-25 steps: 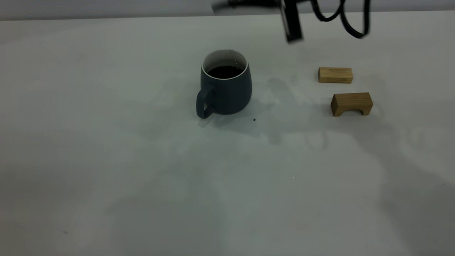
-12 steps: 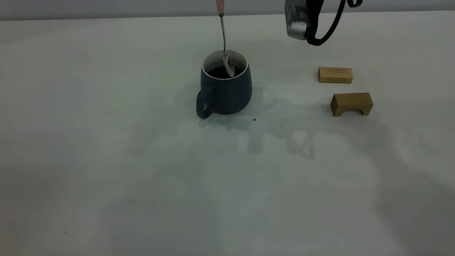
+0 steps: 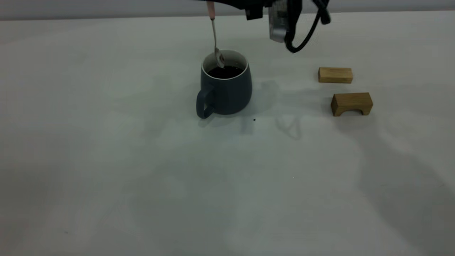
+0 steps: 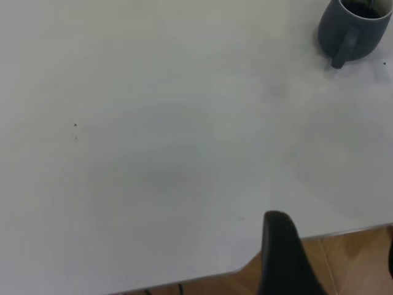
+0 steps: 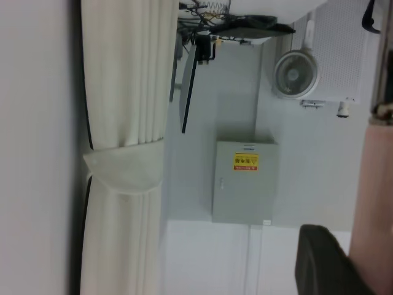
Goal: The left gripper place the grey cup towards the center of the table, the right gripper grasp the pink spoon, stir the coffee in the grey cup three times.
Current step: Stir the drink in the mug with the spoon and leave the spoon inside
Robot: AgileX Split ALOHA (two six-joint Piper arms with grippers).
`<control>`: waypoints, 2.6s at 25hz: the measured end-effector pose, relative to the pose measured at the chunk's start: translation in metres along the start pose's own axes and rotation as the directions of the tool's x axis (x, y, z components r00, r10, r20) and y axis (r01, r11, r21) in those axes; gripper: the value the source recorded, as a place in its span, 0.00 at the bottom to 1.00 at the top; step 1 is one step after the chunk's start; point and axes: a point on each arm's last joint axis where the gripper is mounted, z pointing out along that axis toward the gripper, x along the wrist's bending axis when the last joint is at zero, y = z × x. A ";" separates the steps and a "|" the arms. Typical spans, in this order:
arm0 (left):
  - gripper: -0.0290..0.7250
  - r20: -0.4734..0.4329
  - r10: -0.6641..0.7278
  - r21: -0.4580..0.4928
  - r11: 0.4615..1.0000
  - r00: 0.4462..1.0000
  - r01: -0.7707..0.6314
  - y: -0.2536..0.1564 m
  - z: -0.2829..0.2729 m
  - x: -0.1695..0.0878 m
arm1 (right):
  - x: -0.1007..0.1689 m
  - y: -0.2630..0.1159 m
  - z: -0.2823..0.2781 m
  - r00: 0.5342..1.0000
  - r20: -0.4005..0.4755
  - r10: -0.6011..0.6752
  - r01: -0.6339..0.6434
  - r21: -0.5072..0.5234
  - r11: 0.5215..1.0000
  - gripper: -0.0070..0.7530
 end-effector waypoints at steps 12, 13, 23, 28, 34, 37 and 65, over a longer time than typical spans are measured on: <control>0.68 0.000 0.000 0.000 1.000 1.000 0.000 0.000 0.000 0.000 | -0.007 0.051 0.001 0.997 -0.004 0.082 -0.083 -0.059 0.995 0.18; 0.68 0.000 0.000 0.000 1.000 1.000 0.000 0.000 0.000 0.000 | -0.008 0.051 0.002 0.996 0.001 0.086 -0.086 -0.051 0.995 0.18; 0.68 0.000 0.000 0.000 1.000 1.000 0.000 0.000 0.000 0.000 | 0.012 0.050 0.014 1.000 -0.004 0.006 -0.006 -0.008 1.000 0.18; 0.68 0.000 0.000 0.000 1.000 1.000 0.000 0.000 0.000 0.000 | 0.014 0.054 0.009 1.000 -0.002 -0.006 0.006 -0.033 0.999 0.18; 0.68 0.000 0.000 0.000 1.000 1.000 0.000 0.000 0.000 0.000 | 0.017 0.066 -0.011 0.997 0.059 -0.050 0.056 -0.118 0.991 0.18; 0.68 0.000 0.000 0.000 1.000 1.000 0.000 0.000 0.000 0.000 | 0.014 0.067 -0.012 0.995 0.094 -0.040 0.051 -0.123 0.991 0.18; 0.68 0.000 0.000 0.000 1.000 1.000 0.000 0.000 0.000 0.000 | 0.014 0.065 -0.002 0.994 0.068 -0.081 0.090 -0.138 0.986 0.18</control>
